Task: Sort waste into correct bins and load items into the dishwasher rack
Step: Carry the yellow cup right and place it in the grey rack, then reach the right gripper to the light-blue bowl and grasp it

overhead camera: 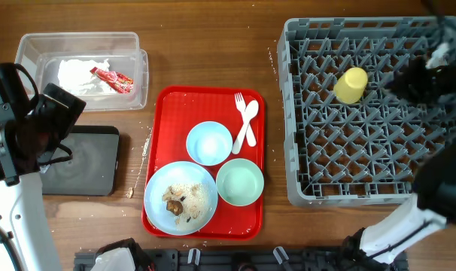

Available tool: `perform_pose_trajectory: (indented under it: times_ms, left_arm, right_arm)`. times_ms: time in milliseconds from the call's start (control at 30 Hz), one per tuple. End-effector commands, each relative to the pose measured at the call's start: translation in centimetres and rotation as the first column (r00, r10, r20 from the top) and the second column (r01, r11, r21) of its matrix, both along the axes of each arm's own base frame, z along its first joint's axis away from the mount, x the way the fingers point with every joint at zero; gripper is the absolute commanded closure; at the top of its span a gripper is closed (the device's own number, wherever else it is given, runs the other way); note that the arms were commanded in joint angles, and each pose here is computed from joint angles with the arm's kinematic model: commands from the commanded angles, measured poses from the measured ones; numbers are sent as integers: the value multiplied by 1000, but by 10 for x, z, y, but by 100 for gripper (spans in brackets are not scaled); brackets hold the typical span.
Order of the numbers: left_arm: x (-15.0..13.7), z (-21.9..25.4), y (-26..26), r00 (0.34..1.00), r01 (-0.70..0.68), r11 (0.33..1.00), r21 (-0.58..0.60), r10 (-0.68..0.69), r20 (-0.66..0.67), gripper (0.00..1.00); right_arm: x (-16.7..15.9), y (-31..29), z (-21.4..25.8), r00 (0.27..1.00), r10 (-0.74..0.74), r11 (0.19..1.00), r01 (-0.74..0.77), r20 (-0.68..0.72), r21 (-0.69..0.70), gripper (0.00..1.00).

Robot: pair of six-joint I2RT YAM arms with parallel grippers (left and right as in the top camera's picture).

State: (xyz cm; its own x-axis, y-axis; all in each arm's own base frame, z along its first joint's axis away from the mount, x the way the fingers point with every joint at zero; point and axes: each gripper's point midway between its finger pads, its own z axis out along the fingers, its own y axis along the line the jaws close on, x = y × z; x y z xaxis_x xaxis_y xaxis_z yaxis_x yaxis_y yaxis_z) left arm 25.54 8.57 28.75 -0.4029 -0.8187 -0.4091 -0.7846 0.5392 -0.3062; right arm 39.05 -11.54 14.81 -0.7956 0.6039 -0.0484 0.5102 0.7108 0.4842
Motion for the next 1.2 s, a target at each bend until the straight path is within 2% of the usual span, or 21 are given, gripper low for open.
perform_pose_trajectory:
  times_ms: [0, 133, 167, 200, 233, 400, 500, 533, 567, 633, 700, 833, 933, 1000, 1033, 1167]
  left_arm:
    - [0, 1, 2, 1000, -6, 1000, 10, 6, 0, 0]
    - [0, 1, 2, 1000, -6, 1000, 10, 6, 0, 0]
    - [0, 1, 2, 1000, -6, 1000, 10, 6, 0, 0]
    - [0, 1, 2, 1000, -6, 1000, 10, 6, 0, 0]
    - [0, 1, 2, 1000, -6, 1000, 10, 6, 0, 0]
    - [0, 1, 2, 1000, -6, 1000, 10, 6, 0, 0]
    - [0, 1, 2, 1000, -6, 1000, 10, 6, 0, 0]
    - [0, 1, 2, 1000, -6, 1000, 10, 6, 0, 0]
    - [0, 1, 2, 1000, -6, 1000, 10, 6, 0, 0]
    - [0, 1, 2, 1000, -6, 1000, 10, 6, 0, 0]
    - [0, 1, 2, 1000, -6, 1000, 10, 6, 0, 0]
    - [0, 1, 2, 1000, -6, 1000, 10, 6, 0, 0]
    - [0, 1, 2, 1000, -6, 1000, 10, 6, 0, 0]
    - [0, 1, 2, 1000, -6, 1000, 10, 6, 0, 0]
    - [0, 1, 2, 1000, -6, 1000, 10, 6, 0, 0]
    - [0, 1, 2, 1000, -6, 1000, 10, 6, 0, 0]
  right_arm:
    - [-12, 9, 66, 993, -37, 987, 53, 108, -153, 84]
    - [-15, 77, 113, 958, 166, 967, -112, 232, -229, 82]
    - [-15, 95, 117, 948, 217, 951, -153, 231, -268, 76]
    - [-15, 111, 116, 940, 260, 936, -189, 221, -297, 64]
    - [-16, 126, 115, 930, 301, 921, -227, 211, -316, 57]
    - [-26, 235, 87, 816, 561, 813, -511, 138, -279, 54]
    - [-53, 315, 63, 644, 759, 643, -719, 96, -262, 51]
    - [-59, 340, 50, 603, 795, 593, -751, 64, -291, 42]
    - [-61, 354, 41, 595, 803, 577, -756, 43, -311, 36]
    - [-66, 384, 19, 590, 807, 556, -758, 5, -340, 31]
    - [-77, 428, -12, 536, 844, 502, -798, -10, -333, 31]
    - [-89, 477, -57, 548, 836, 517, -800, -20, -304, 31]
    - [-91, 499, -78, 587, 809, 559, -776, -10, -293, 43]
    - [-88, 503, -89, 641, 767, 605, -731, -16, -316, 55]
    - [-86, 503, -96, 666, 746, 620, -707, -22, -341, 57]
    - [-82, 498, -117, 694, 718, 624, -677, -57, -390, 56]
